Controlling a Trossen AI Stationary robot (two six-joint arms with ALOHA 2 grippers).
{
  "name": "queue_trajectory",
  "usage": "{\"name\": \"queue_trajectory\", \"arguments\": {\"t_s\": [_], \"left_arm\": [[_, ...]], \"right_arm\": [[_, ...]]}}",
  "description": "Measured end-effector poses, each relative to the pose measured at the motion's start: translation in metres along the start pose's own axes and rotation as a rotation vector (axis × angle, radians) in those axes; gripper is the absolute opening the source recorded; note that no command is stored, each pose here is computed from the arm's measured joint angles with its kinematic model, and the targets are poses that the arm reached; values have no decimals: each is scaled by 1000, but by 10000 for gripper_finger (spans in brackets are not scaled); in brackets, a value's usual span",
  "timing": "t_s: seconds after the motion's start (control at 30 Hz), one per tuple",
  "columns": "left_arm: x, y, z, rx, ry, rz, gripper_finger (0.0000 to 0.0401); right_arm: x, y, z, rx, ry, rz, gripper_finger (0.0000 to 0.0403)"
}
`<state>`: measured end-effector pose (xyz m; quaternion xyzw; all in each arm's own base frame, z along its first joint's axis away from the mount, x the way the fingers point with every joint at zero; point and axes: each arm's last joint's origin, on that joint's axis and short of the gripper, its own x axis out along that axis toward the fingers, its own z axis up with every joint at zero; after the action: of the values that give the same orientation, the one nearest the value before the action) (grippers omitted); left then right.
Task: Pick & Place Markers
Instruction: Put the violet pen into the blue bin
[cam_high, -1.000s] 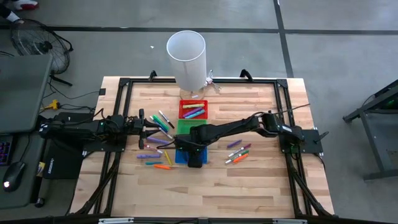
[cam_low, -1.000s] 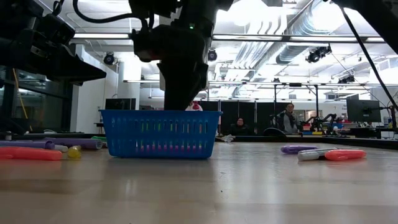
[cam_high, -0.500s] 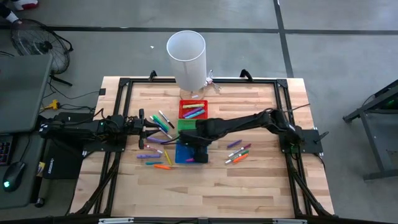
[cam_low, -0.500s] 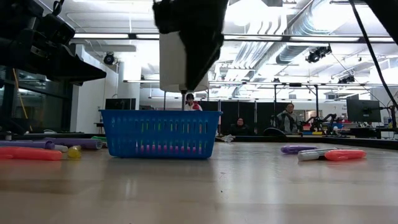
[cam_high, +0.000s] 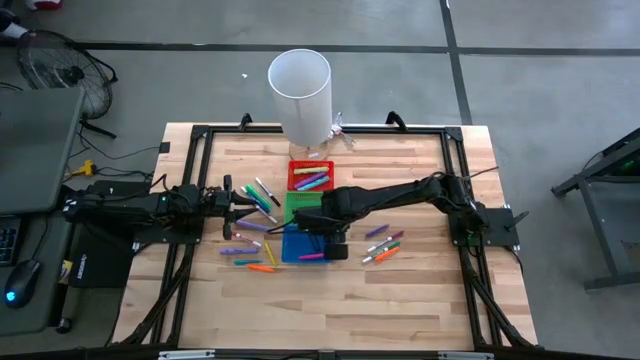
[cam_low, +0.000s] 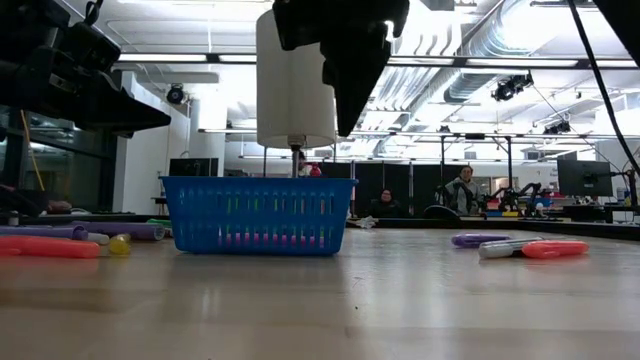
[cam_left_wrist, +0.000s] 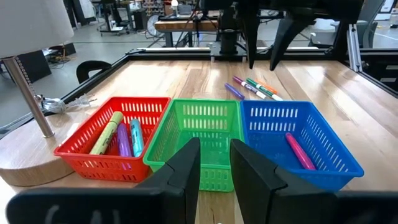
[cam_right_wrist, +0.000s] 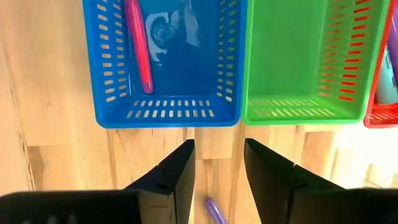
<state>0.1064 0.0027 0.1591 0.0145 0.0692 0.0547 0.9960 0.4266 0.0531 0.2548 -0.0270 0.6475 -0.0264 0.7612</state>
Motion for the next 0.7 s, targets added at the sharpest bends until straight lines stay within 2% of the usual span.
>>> {"name": "queue_trajectory", "arguments": {"t_s": [0.23, 0.7], "left_arm": [[0, 0, 0, 0, 0, -3, 85], [0, 0, 0, 0, 0, -4, 85]], "right_arm": [[0, 2, 0, -34, 4, 82, 126], [1, 0, -1, -110, 23, 174, 126]]}}
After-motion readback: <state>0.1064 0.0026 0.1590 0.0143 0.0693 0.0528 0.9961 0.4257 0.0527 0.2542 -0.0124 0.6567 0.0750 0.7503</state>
